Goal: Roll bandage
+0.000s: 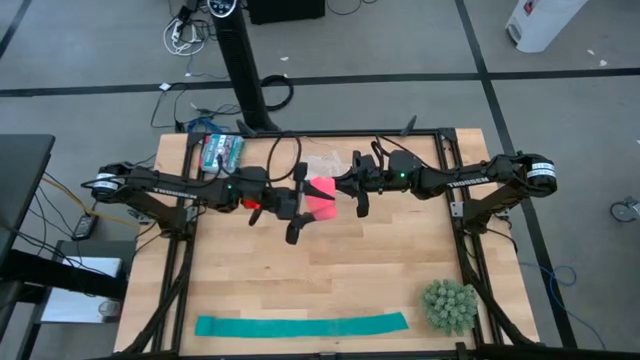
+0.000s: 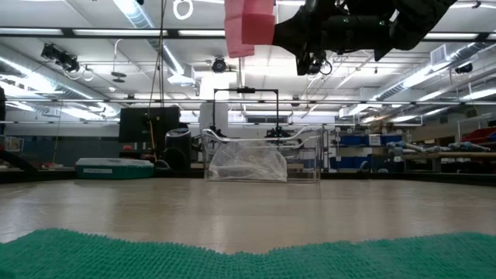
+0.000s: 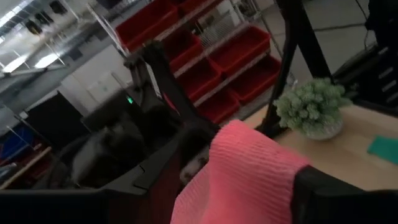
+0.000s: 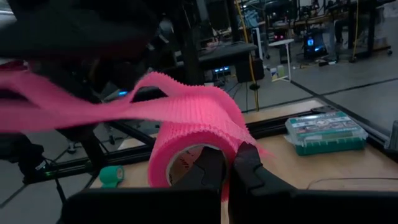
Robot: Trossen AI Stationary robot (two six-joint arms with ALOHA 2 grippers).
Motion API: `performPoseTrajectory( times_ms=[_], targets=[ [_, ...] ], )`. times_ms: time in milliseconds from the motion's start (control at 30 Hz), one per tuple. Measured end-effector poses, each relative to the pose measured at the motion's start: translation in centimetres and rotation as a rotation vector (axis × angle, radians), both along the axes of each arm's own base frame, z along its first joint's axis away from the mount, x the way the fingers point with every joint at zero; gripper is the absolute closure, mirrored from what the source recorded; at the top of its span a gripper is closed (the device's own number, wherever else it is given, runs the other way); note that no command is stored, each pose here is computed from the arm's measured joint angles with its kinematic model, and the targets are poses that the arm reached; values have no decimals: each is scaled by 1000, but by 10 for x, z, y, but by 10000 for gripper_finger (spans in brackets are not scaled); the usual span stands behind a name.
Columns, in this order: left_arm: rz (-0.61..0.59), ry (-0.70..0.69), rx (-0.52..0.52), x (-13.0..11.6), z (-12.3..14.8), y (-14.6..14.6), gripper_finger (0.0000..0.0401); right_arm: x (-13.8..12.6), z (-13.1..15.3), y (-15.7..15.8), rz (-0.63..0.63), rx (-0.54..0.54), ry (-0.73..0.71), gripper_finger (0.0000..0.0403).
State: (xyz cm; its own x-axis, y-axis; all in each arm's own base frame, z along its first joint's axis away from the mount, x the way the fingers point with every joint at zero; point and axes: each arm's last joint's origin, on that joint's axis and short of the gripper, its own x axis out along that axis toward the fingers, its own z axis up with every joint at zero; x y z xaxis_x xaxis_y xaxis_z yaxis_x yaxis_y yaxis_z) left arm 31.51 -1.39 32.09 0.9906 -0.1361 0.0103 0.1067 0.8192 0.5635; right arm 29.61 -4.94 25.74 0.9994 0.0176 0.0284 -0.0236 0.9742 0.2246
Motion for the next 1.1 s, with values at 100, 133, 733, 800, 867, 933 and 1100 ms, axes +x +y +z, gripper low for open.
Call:
performPoseTrajectory(
  times_ms=[100, 133, 733, 800, 867, 933, 1100],
  targets=[
    [0, 33, 2, 0, -3, 0, 198, 0, 1, 0, -1, -4, -8, 403],
    [2, 51, 2, 0, -5, 0, 198, 0, 1, 0, -1, -10, -13, 403],
    [216, 125, 42, -1, -13, 6, 198, -5, 6, 2, 49, -26, -2, 403],
    [240, 126, 40, -1, -13, 7, 198, -5, 6, 2, 48, -26, -2, 403],
    [255, 130, 42, -1, -13, 7, 198, -5, 6, 2, 49, -26, -2, 403],
    [259, 146, 53, -1, -14, 6, 198, -5, 6, 2, 48, -24, 6, 403],
    [279, 190, 118, -2, -19, -2, 198, -5, 1, 2, 52, -16, 49, 403]
  ],
)
